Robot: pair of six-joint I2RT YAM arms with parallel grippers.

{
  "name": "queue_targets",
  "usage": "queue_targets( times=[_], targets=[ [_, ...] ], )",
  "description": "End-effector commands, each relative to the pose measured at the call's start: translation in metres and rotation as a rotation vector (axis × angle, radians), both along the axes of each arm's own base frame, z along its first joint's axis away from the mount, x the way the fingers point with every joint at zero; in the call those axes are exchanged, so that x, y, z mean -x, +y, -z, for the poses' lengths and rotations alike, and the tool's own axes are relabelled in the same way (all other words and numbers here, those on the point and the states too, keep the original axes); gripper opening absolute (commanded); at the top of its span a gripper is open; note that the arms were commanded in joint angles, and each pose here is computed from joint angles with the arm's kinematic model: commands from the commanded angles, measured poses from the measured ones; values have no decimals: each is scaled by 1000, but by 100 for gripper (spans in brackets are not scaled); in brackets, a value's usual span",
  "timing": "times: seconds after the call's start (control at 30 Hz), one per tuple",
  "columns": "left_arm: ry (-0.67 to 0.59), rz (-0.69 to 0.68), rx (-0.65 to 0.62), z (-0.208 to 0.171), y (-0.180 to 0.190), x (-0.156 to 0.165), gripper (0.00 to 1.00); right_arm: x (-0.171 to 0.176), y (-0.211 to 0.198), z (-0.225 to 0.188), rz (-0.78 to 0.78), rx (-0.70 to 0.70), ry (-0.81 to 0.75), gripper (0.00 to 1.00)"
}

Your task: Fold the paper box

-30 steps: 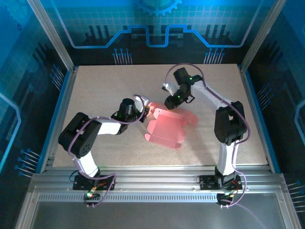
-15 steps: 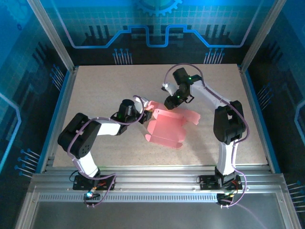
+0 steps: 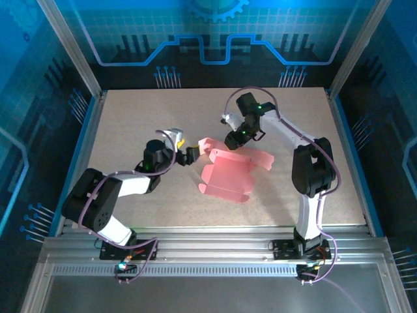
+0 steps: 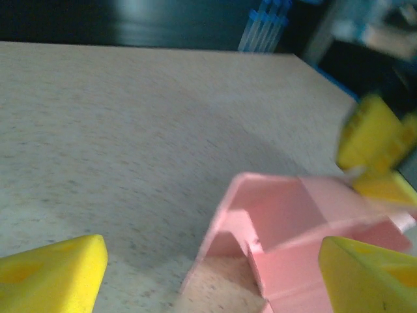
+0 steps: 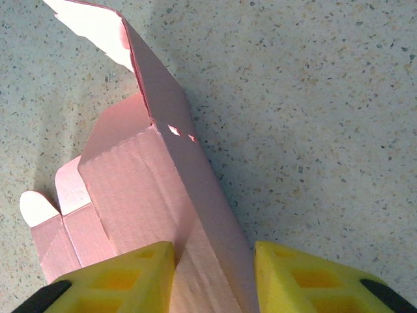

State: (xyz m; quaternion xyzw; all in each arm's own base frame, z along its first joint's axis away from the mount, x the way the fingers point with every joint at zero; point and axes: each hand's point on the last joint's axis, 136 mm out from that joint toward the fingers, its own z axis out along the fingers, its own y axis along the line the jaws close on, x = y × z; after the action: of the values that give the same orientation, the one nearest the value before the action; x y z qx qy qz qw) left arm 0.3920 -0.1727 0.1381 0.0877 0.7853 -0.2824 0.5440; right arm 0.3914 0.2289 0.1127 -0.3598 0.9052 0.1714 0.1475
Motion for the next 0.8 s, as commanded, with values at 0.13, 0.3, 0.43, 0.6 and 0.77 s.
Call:
queue_targets(
  times=[0.13,0.3,0.43,0.6,0.77],
  targets=[
    [282,-145,44,12,20,-27,71,8,2,6,-22,32,18,38],
    [493,-69,-19,43,4,-35,54,8,4,8,-24,33,23,39],
    [529,16,-47,51,-11,-36,41,9,3,9,-25,37,25,38],
    [547,137,-87,57,-27,-22,38,8,5,8,-28,33,24,38],
    [540,234,-144,61,-44,-7,45,6,6,7,-28,32,21,39]
  ],
)
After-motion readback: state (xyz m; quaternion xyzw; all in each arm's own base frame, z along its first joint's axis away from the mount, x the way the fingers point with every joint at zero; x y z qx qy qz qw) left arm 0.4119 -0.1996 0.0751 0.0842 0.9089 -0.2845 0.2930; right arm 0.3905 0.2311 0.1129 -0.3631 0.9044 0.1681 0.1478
